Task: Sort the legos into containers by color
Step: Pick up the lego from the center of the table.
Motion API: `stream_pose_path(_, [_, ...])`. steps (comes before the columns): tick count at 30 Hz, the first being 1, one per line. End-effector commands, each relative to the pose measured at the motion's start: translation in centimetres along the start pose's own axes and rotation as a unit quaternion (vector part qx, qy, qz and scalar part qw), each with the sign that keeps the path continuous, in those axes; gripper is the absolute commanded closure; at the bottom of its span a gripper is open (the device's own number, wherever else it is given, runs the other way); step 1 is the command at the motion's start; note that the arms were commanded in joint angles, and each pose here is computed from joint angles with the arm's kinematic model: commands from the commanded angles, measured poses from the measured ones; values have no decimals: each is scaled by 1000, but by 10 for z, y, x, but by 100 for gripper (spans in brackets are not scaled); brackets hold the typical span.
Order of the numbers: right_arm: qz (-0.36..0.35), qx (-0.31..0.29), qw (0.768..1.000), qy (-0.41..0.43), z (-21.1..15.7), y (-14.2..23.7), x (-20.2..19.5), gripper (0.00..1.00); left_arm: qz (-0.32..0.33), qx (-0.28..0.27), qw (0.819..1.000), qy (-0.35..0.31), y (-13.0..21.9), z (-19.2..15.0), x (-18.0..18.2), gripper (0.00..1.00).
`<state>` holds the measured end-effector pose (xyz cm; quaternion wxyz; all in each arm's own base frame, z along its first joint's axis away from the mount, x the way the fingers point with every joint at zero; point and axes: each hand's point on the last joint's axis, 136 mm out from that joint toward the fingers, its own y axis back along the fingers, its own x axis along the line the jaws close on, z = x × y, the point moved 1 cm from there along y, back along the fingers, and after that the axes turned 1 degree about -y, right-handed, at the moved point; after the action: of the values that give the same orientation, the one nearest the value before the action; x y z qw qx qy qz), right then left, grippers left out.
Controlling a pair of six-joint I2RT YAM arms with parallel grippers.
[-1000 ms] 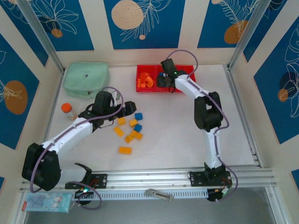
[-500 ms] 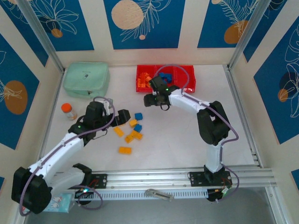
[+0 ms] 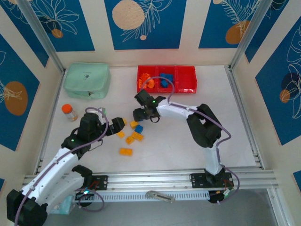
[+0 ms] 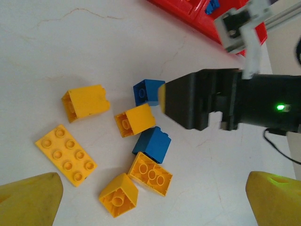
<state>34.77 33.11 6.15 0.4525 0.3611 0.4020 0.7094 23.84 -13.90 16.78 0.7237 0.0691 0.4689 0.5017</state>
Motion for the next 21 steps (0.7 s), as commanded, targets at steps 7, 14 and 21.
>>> stream_pose_path(7, [-2, 2, 1000, 20, 12, -21, 14, 22, 22, -5, 1000, 14, -3, 1, 11, 1])
stream_pose_path(14, [4, 10, 1000, 2, 16, -32, 13, 32, 28, -6, 1000, 9, -3, 1, 13, 1])
stream_pose_path(21, [0, 7, 1000, 2, 14, -25, 9, 53, 27, -3, 1000, 7, -5, 1, 13, 1])
